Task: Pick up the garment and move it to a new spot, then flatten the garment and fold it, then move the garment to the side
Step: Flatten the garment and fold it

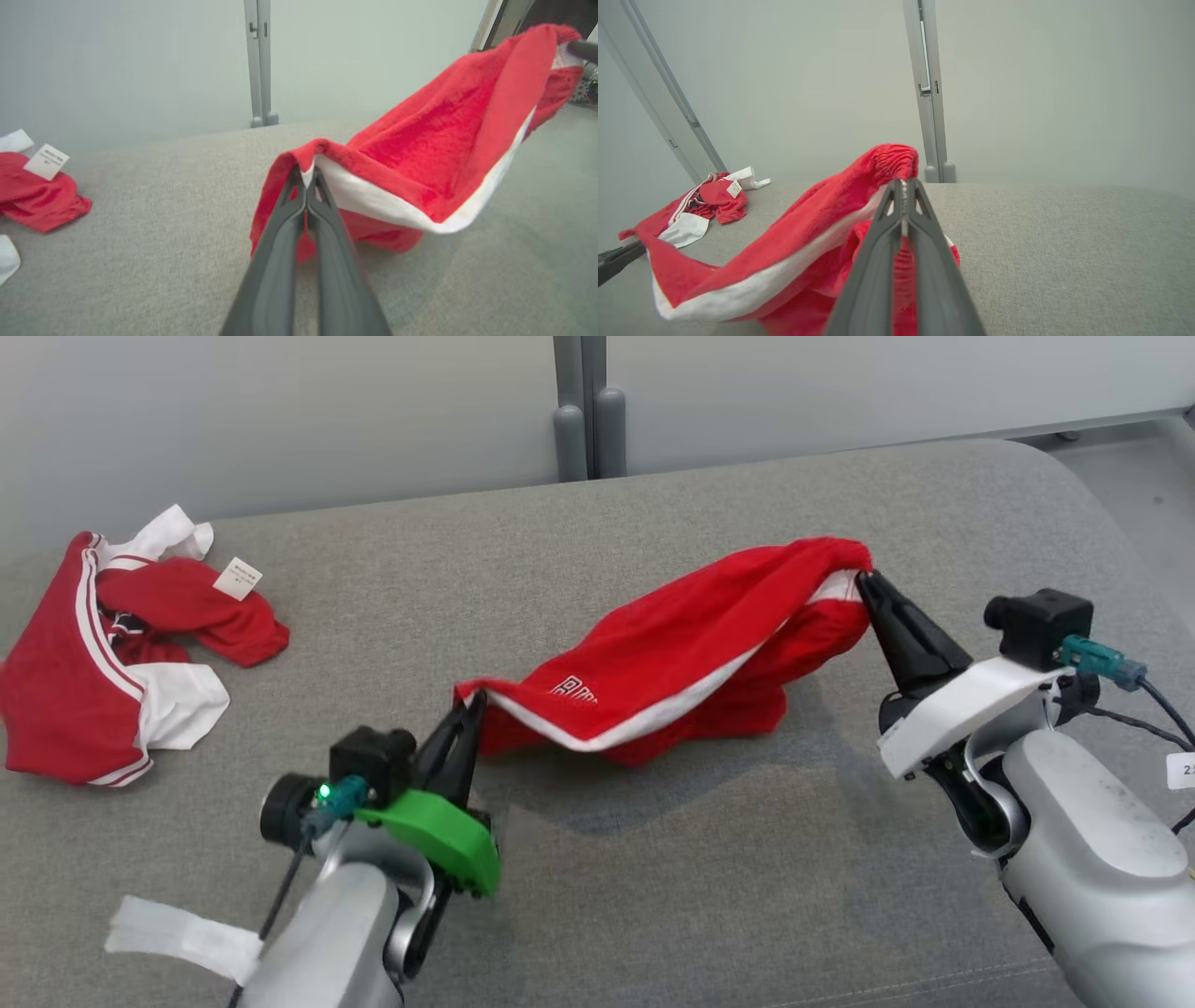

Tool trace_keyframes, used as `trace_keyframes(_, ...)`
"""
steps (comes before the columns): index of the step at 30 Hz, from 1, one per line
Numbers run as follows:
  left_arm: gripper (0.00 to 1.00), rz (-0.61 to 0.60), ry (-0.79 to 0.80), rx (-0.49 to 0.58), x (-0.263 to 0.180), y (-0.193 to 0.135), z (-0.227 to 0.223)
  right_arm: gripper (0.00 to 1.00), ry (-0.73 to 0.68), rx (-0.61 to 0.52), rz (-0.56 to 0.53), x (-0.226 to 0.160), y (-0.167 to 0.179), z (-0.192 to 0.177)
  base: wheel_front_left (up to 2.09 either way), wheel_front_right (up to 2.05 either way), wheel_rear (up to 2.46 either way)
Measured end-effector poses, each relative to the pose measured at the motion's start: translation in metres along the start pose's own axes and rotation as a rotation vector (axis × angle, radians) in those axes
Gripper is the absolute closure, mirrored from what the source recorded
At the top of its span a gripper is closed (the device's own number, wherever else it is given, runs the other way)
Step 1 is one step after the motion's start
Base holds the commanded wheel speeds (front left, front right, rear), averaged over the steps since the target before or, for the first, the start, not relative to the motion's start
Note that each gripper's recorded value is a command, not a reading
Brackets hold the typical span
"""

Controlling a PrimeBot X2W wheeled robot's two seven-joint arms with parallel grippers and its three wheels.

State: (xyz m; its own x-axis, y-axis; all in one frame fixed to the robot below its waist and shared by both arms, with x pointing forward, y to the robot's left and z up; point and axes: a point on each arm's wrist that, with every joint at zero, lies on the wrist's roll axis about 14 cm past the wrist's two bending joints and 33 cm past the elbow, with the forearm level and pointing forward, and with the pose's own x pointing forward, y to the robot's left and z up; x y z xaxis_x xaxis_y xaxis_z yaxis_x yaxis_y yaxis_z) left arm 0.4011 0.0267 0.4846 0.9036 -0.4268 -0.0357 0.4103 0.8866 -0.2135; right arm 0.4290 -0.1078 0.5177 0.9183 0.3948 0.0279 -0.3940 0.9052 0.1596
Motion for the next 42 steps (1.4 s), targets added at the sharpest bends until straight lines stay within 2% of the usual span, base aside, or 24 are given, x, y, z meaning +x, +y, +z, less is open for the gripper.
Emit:
trace_keyframes(6,1.0,0.013,-0.357,-0.014,0.002,0.004,0.122,1.0,-0.163,0.03,0.0,0.0,0.004,0.053,0.0,0.0,0.0)
trace_keyframes(10,1.0,0.021,-0.505,-0.019,-0.014,0.006,0.17,1.0,-0.226,0.05,0.015,-0.008,0.012,0.072,0.0,0.0,0.0)
trace_keyframes(14,1.0,0.018,-0.6,-0.029,-0.032,0.004,0.195,1.0,-0.266,0.079,0.022,-0.02,0.014,0.082,0.0,0.0,0.0)
trace_keyframes(23,1.0,-0.027,-0.683,-0.027,-0.061,-0.009,0.21,1.0,-0.337,0.149,0.076,-0.057,0.026,0.104,0.0,0.0,0.0)
trace_keyframes(27,1.0,-0.054,-0.625,-0.054,-0.063,-0.017,0.188,1.0,-0.321,0.243,0.089,-0.07,0.031,0.103,0.0,0.0,0.0)
trace_keyframes(29,1.0,-0.061,-0.569,-0.068,-0.061,-0.019,0.17,1.0,-0.261,0.267,0.085,-0.073,0.031,0.088,0.0,0.0,0.0)
trace_keyframes(32,1.0,-0.055,-0.476,-0.171,-0.053,-0.015,0.144,1.0,-0.165,0.337,0.08,-0.069,0.032,0.063,0.0,0.0,0.0)
trace_keyframes(36,1.0,-0.04,-0.321,-0.22,-0.035,-0.004,0.105,1.0,-0.006,0.311,0.092,-0.049,0.032,0.033,0.0,0.0,0.0)
trace_keyframes(39,1.0,-0.045,-0.275,-0.168,-0.01,0.009,0.108,1.0,-0.049,0.213,0.106,-0.012,0.021,0.067,0.0,0.0,0.0)
trace_keyframes(42,1.0,-0.05,-0.438,-0.107,0.017,0.024,0.18,1.0,-0.259,0.101,0.07,0.025,0.003,0.154,0.0,0.0,0.0)
